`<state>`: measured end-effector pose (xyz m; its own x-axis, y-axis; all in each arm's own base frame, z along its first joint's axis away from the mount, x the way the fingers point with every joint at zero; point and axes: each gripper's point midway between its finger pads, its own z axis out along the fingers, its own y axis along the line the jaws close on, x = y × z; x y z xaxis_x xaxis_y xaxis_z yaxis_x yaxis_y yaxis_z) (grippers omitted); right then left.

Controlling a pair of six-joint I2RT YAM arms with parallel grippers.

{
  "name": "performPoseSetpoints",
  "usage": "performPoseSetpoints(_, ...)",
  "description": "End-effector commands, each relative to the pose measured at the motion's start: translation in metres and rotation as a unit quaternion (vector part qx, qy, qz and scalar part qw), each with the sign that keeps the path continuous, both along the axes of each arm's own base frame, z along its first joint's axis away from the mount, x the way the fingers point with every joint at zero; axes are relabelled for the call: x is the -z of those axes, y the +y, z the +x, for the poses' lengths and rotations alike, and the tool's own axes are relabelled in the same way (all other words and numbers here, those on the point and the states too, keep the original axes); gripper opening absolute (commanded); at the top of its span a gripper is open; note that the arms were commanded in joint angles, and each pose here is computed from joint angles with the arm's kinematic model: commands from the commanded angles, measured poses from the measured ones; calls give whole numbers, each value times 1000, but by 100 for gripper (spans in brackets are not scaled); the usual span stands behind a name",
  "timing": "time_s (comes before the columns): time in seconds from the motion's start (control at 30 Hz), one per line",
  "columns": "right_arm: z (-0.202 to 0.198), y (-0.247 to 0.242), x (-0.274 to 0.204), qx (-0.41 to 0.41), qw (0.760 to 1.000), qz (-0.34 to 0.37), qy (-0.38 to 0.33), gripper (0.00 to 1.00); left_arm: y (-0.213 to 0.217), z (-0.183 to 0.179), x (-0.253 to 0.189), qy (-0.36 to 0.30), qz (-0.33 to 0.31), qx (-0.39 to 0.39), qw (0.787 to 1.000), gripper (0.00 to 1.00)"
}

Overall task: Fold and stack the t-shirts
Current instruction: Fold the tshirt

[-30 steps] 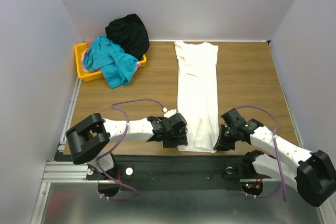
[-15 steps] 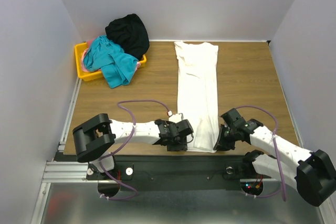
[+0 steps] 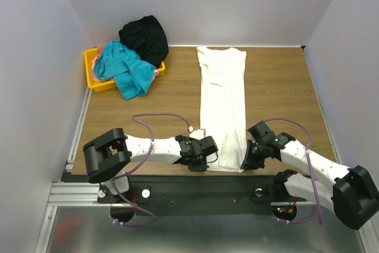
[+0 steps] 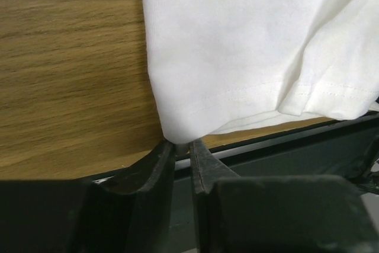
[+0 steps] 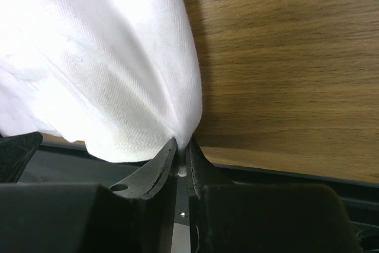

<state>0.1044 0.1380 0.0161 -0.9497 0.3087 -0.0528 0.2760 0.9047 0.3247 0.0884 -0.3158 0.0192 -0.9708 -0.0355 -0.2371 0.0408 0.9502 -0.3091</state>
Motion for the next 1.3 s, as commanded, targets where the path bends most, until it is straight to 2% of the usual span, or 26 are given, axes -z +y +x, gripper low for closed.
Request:
performPoseSetpoints(0.0, 14, 3, -10, -9, 1000, -5, -26, 15, 15, -2, 15, -3, 44, 12, 999, 19)
performPoseSetpoints(0.03, 15, 3, -11, -11, 1000, -6, -27, 15, 13, -1, 14, -4, 43, 13, 999, 16)
performPoseSetpoints(0.07, 15, 3, -11, -15, 999, -8, -30, 14, 13, -1, 14, -6, 44, 16, 999, 8)
performPoseSetpoints(0.17, 21, -1, -21, -17, 999, -21, -43, 7, 13, -1, 9, -8, 45, 18, 999, 0)
performPoseSetpoints(0.27, 24, -2, -29, -15, 998, -24, -53, 1, 14, 0, 3, -12, 37, 13, 999, 0)
performPoseSetpoints(0.5, 42, 5, -50, -16, 997, -23, -76, 0, -4, 12, -30, -40, -8, 20, 999, 0)
performPoseSetpoints(0.6, 53, 10, -60, -16, 996, -23, -85, 0, -6, 17, -36, -44, -8, 24, 999, 0)
performPoseSetpoints(0.9, 82, 17, -74, -18, 993, -44, -106, 0, -3, 63, -64, -79, -43, 9, 996, 0)
performPoseSetpoints(1.27, 134, 15, -83, -13, 983, -111, -142, 0, 7, 127, -78, -109, -46, 33, 992, 0)
